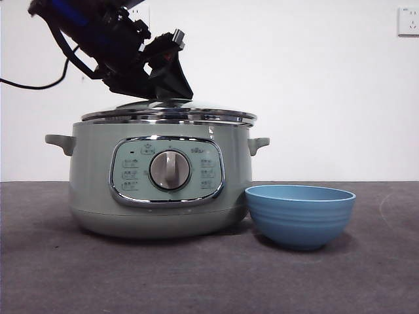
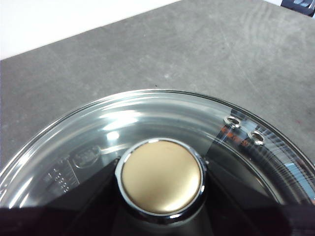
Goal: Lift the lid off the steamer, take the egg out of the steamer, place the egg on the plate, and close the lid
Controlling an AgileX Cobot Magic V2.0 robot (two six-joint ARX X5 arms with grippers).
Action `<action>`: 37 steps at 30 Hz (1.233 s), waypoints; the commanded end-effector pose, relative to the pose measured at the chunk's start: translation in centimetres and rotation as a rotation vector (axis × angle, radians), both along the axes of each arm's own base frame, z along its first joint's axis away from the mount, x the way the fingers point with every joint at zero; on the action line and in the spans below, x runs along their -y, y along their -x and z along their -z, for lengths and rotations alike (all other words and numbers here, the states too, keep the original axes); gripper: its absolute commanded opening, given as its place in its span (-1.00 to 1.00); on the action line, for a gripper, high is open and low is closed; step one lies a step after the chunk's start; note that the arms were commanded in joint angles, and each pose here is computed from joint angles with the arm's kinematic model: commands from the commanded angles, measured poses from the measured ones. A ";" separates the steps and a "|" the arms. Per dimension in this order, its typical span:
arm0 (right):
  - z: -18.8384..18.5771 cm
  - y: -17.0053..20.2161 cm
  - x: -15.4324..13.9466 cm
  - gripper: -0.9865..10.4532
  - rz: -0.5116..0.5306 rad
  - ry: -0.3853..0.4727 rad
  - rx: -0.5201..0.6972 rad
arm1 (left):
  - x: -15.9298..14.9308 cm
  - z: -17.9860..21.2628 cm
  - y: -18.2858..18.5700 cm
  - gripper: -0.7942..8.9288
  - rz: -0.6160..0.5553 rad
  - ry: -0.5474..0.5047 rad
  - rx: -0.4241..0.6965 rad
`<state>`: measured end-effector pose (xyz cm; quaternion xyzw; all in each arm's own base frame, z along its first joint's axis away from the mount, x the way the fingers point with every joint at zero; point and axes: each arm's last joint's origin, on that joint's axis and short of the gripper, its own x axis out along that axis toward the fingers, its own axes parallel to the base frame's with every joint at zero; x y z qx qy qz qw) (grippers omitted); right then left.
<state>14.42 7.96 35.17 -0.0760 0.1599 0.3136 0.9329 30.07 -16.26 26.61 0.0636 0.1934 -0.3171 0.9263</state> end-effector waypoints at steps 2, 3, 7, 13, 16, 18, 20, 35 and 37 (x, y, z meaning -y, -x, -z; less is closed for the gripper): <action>0.0 0.0 0.0 -0.16 0.003 -0.005 -0.003 | 0.2 0.4 -0.4 -0.85 -0.016 -0.016 -0.002; 0.0 0.0 0.0 -0.16 0.003 -0.005 -0.003 | 0.2 0.4 -0.4 -0.85 -0.026 -0.021 -0.001; 0.0 0.0 0.0 -0.16 0.003 -0.004 -0.004 | 0.1 0.4 -0.4 -0.85 -0.028 -0.023 -0.005; 0.0 0.0 0.0 -0.16 0.003 -0.004 -0.003 | -0.2 1.0 -0.3 -0.85 -0.031 -0.058 -0.063; 0.0 0.0 0.0 -0.16 0.003 -0.004 -0.003 | -0.3 1.1 -0.2 -0.85 -0.030 -0.063 -0.074; 0.0 0.0 0.0 -0.16 0.003 -0.004 -0.003 | -0.3 1.2 -0.1 -0.85 -0.030 -0.069 -0.085; 0.0 0.0 0.0 -0.16 0.003 -0.004 -0.004 | -0.3 1.3 -0.1 -0.85 -0.031 -0.075 -0.097; 0.2 0.1 0.0 -0.16 0.003 0.009 -0.028 | -0.4 1.3 0.1 -0.85 -0.031 -0.083 -0.110; 0.2 0.1 0.0 -0.16 0.003 0.009 -0.028 | -0.5 1.1 0.2 -0.85 -0.032 -0.082 -0.107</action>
